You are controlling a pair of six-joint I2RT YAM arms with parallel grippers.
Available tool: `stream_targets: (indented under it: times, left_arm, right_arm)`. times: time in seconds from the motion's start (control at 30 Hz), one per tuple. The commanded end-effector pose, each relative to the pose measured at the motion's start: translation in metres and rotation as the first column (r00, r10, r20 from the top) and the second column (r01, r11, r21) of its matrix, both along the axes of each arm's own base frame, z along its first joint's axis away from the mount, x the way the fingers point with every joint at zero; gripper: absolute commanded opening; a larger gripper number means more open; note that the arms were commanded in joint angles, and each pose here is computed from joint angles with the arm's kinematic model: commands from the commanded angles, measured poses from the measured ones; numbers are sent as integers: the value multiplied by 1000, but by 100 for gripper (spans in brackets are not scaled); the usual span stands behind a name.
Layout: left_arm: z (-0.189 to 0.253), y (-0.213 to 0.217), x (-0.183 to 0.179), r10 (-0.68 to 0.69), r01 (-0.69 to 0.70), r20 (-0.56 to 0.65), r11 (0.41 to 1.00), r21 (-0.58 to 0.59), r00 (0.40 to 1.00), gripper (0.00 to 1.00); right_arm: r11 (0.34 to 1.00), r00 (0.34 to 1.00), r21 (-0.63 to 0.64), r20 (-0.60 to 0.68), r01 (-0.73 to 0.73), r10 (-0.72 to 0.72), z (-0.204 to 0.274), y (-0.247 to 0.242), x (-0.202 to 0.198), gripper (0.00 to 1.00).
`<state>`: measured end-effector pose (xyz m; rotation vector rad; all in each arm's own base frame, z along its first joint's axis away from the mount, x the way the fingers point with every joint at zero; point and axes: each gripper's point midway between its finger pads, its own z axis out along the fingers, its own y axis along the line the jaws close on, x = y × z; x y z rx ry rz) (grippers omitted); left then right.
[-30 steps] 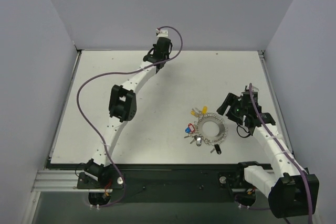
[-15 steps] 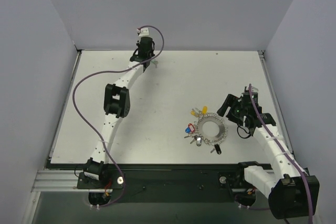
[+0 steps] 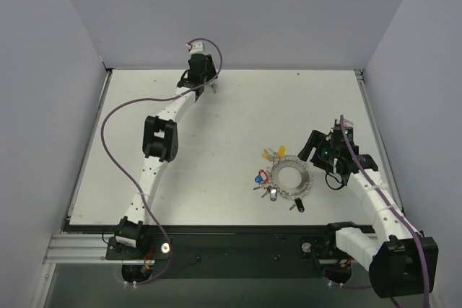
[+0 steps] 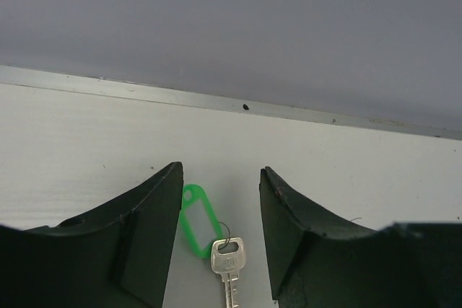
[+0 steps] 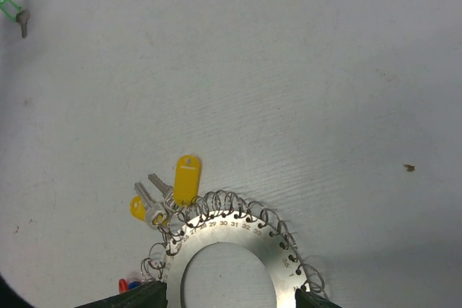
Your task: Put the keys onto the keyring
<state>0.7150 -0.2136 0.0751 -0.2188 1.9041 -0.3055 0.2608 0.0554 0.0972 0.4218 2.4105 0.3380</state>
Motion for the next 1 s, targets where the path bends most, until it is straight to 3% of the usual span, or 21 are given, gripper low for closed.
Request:
stream_targets:
  times: [0.0,0.33,0.7,0.97]
  left_arm:
    - [22,8,12,9,-4,59,996,-93,998,56]
    - [17,7,7,-23,24,14,995,-96,1000,65]
    - [-2,2,-2,-113,97,-66,973,-212,991,60]
    - [-12,9,-3,-83,56,-106,970,-237,991,60]
  right_arm:
    - [1000,1000,-12,15,-11,11,9,-1,2,69]
    - [1000,1000,-8,21,-13,13,11,0,2,69]
    - [1000,1000,-1,17,-15,15,11,1,2,70]
    - [1000,1000,-2,24,-16,16,13,1,1,70]
